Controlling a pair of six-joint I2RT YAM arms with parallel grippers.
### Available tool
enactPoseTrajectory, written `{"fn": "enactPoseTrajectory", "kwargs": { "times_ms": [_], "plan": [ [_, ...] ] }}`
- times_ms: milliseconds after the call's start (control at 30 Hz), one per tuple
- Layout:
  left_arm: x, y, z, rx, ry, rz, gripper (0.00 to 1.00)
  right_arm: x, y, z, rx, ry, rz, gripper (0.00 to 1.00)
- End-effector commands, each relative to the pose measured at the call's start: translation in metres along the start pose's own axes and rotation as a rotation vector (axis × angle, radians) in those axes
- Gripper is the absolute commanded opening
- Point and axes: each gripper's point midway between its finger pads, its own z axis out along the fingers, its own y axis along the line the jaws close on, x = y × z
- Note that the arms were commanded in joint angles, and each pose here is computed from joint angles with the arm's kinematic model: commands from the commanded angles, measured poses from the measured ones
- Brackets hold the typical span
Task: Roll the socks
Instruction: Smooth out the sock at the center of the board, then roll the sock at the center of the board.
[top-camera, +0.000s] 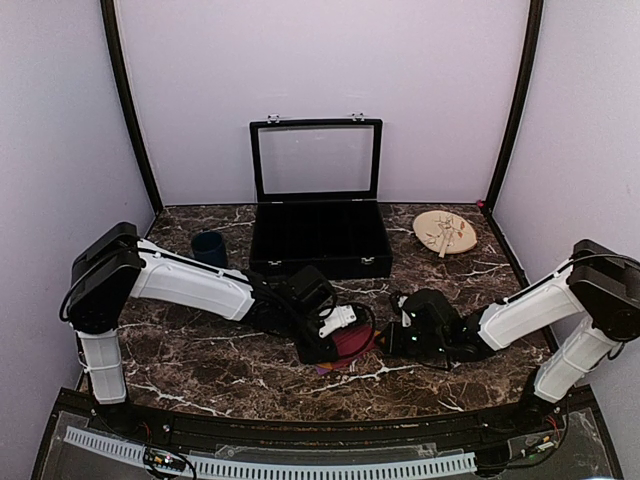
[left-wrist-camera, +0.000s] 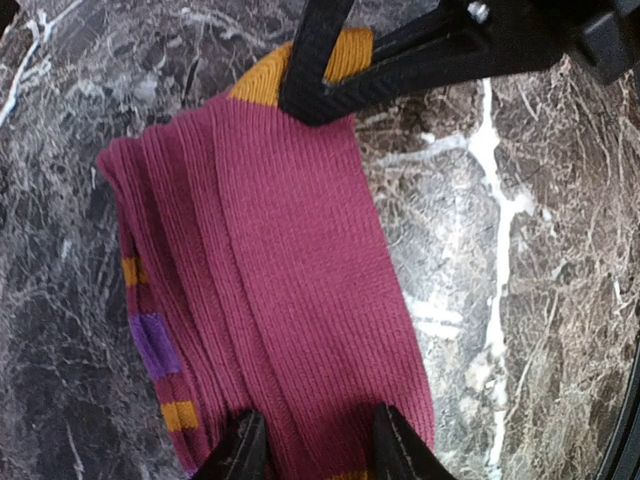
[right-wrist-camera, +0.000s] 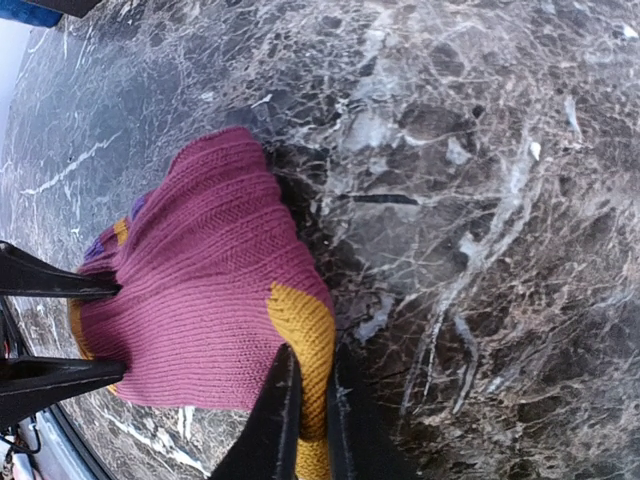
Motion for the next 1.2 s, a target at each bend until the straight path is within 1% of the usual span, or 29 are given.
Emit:
{"fn": "enactPoseTrajectory", "kwargs": {
  "times_ms": [0,133,267,500,667,900,1000,1167],
  "plan": [
    [0.011,-0.001,0.004,0.007,0.015,-0.042,0.39,0.018,-0.015,0.002,0.067,0.055,-0.007,0.06],
    [0.013,0.002,0.004,-0.013,0.018,-0.061,0.39,0.015,-0.012,0.002,0.077,0.044,-0.034,0.04],
    [0.005,0.006,-0.003,-0.038,-0.016,-0.086,0.39,0.012,-0.008,0.002,0.112,0.030,-0.085,0.04],
    [-0.035,0.016,-0.035,-0.094,-0.130,-0.139,0.42,0.001,-0.003,-0.001,0.199,-0.015,-0.171,0.04],
    [-0.052,0.026,-0.051,-0.102,-0.167,-0.196,0.43,-0.008,-0.001,-0.008,0.255,-0.062,-0.215,0.04],
    [-0.059,0.034,-0.051,-0.016,-0.185,-0.296,0.44,-0.014,0.009,-0.014,0.291,-0.120,-0.296,0.03],
    [-0.064,0.034,-0.047,0.038,-0.188,-0.293,0.47,-0.015,0.013,-0.015,0.294,-0.132,-0.341,0.03],
    [-0.073,0.042,-0.045,0.116,-0.221,-0.246,0.52,-0.020,0.017,-0.018,0.300,-0.144,-0.425,0.03]
  ]
}}
